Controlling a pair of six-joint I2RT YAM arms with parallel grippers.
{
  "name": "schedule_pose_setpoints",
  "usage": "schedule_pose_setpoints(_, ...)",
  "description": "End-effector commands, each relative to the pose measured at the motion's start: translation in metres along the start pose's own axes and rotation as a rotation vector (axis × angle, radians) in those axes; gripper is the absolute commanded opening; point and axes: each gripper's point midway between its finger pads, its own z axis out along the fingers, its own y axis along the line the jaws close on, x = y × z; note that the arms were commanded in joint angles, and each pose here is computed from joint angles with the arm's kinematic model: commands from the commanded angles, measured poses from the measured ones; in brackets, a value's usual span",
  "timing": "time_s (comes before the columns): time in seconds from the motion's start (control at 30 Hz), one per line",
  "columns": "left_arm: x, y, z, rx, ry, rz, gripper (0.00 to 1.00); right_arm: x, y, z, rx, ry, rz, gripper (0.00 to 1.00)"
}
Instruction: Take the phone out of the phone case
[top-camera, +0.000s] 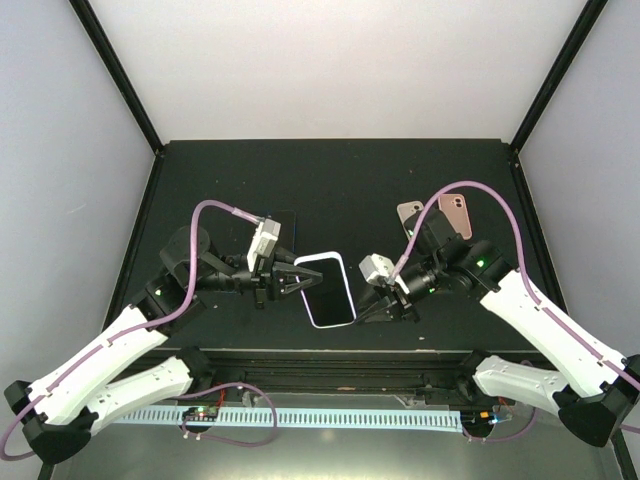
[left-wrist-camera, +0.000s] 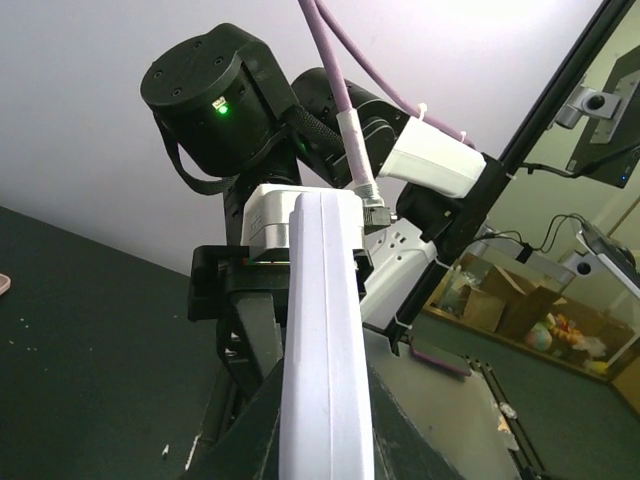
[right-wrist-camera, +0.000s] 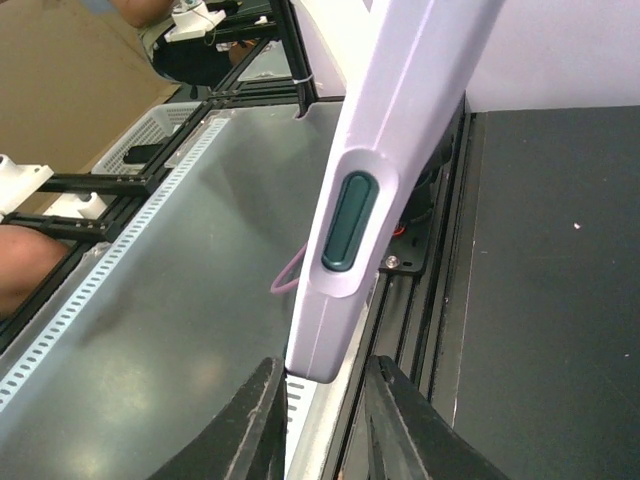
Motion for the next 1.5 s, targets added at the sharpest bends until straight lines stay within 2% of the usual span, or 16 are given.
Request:
schedule_pose_setpoints(0.0, -0.021, -0.03, -0.005, 0.114, -0.046, 0.048, 0.02, -0.007, -0.01, -0.001, 0.046, 0.002, -0.02, 0.2)
schedule_pose_setpoints(0.4, -0.016, -0.046, -0.007, 0.216, -0.02, 0.02, 0.02, -0.005, -0.084, -0.004, 0.339, 0.058, 0.089, 0.16)
schedule_pose_setpoints(0.73, -0.008, -0.046, -0.006, 0.238, 0.012, 0.012, 0.02, -0.014, -0.096, -0.013, 0.379, 0.019, 0.086, 0.16)
schedule_pose_setpoints(0.87, -0.001, -0.03, -0.004, 0.157, 0.022, 0.012, 0.02, -0.03, -0.072, -0.015, 0.298, -0.024, 0.05, 0.27)
schedule_pose_setpoints(1.07, 0.022, -0.003, 0.002, 0.083, 0.051, -0.022, 0.01, -0.059, -0.058, -0.027, 0.313, -0.121, 0.036, 0.45)
schedule_pose_setpoints(1.3, 0.049, 0.019, 0.01, 0.069, 0.088, -0.049, 0.02, -0.077, -0.082, -0.04, 0.441, -0.096, 0.065, 0.5)
schedule_pose_setpoints(1.47, 0.065, 0.028, 0.013, 0.074, 0.117, -0.064, 0.02, -0.098, -0.083, -0.044, 0.43, -0.13, 0.058, 0.51)
